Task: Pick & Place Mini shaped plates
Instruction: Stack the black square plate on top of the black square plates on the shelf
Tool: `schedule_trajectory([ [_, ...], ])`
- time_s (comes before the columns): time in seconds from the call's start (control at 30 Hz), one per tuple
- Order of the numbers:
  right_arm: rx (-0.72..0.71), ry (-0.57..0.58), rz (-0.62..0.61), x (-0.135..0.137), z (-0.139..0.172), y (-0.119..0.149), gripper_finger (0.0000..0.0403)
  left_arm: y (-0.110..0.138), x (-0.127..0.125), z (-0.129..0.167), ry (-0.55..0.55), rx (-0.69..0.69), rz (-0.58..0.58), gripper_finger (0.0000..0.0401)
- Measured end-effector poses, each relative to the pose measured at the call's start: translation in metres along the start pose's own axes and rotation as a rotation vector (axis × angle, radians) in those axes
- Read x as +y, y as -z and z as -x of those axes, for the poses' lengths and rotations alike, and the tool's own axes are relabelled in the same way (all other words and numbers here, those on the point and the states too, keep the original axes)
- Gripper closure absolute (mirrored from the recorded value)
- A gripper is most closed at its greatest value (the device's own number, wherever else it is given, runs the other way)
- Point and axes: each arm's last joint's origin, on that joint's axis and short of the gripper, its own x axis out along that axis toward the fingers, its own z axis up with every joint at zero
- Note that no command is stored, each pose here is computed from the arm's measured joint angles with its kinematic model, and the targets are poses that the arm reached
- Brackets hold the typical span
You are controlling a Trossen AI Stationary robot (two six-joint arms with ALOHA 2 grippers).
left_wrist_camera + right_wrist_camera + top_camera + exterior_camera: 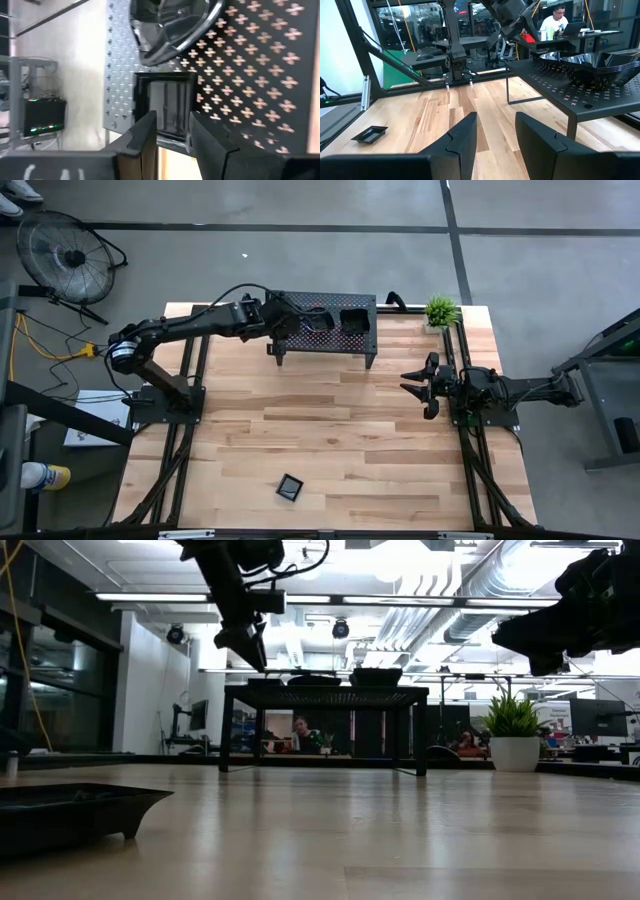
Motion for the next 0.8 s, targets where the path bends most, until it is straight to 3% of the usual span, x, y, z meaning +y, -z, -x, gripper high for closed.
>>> schedule_trajectory([
  [0.23, 0.0, 0.0, 0.0, 0.0, 0.0, 0.0, 0.0273, 0.003, 0.0, 0.012, 0.041, -0.025, 0.021, 0.0288],
  [0.37, -0.001, 0.0, 0.0, 0.0, 0.0, 0.0, 0.0273, 0.005, -0.008, 0.027, 0.131, -0.049, 0.061, 0.0288],
  [0.63, 0.0, 0.0, 0.0, 0.0, 0.0, 0.0, 0.0273, -0.004, -0.064, 0.065, 0.318, -0.021, -0.004, 0.0288],
  [0.8, 0.0, 0.0, 0.0, 0.0, 0.0, 0.0, 0.0273, -0.016, -0.107, 0.097, 0.347, -0.079, -0.104, 0.0288],
])
